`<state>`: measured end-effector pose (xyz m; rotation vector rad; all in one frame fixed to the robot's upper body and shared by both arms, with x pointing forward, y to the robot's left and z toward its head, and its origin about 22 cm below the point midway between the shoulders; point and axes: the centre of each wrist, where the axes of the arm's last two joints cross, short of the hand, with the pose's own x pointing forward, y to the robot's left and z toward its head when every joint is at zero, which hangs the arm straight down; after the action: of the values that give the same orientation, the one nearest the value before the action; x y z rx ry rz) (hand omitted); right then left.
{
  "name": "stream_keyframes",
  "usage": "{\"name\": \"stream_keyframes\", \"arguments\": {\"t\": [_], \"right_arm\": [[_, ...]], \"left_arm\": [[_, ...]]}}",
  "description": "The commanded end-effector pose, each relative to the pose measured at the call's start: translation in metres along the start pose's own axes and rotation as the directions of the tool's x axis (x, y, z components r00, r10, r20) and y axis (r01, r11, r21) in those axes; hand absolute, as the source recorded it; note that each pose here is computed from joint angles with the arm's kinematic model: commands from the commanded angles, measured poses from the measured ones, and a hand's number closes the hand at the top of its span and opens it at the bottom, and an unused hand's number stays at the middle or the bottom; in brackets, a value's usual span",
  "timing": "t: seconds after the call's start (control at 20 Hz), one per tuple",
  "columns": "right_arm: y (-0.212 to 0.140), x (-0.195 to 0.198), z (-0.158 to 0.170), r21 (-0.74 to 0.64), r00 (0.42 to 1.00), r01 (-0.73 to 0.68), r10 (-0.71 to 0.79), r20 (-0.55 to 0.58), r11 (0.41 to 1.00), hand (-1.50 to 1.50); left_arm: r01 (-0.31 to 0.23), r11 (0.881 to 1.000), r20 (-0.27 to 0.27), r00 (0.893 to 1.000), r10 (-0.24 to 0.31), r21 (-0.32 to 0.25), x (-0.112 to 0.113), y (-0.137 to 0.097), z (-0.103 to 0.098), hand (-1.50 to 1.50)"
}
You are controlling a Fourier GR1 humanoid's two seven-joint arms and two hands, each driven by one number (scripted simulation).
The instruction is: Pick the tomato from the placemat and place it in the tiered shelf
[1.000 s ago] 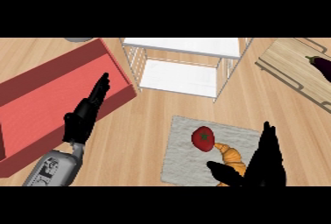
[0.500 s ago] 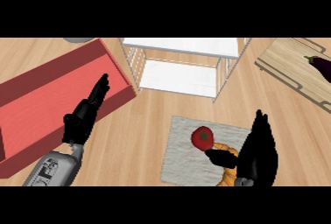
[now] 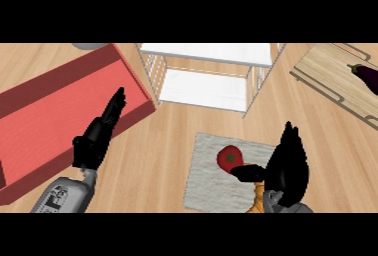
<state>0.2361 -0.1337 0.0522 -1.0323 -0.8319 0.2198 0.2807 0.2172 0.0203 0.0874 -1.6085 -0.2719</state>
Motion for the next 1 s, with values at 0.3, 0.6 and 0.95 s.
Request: {"name": "stream_keyframes", "arguments": {"t": [0.3, 0.6, 0.95], "right_arm": [[0.014, 0.007, -0.005, 0.014, 0.972, -0.022, 0.024, -0.235, 1.0, -1.5], [0.023, 0.01, -0.009, 0.035, 0.969, -0.003, 0.012, -0.248, 0.999, -1.5], [0.021, 0.016, -0.013, 0.047, 0.969, -0.002, 0.014, -0.246, 0.999, -1.5]], "left_arm": [[0.0, 1.0, -0.027, 1.0, 0.001, 0.011, -0.003, -0.007, -0.006, 0.0], [-0.005, 1.0, -0.038, 0.999, 0.006, 0.01, 0.004, 0.0, -0.012, 0.0], [-0.002, 1.0, -0.021, 1.0, 0.003, 0.025, 0.004, 0.008, -0.001, 0.0]]}}
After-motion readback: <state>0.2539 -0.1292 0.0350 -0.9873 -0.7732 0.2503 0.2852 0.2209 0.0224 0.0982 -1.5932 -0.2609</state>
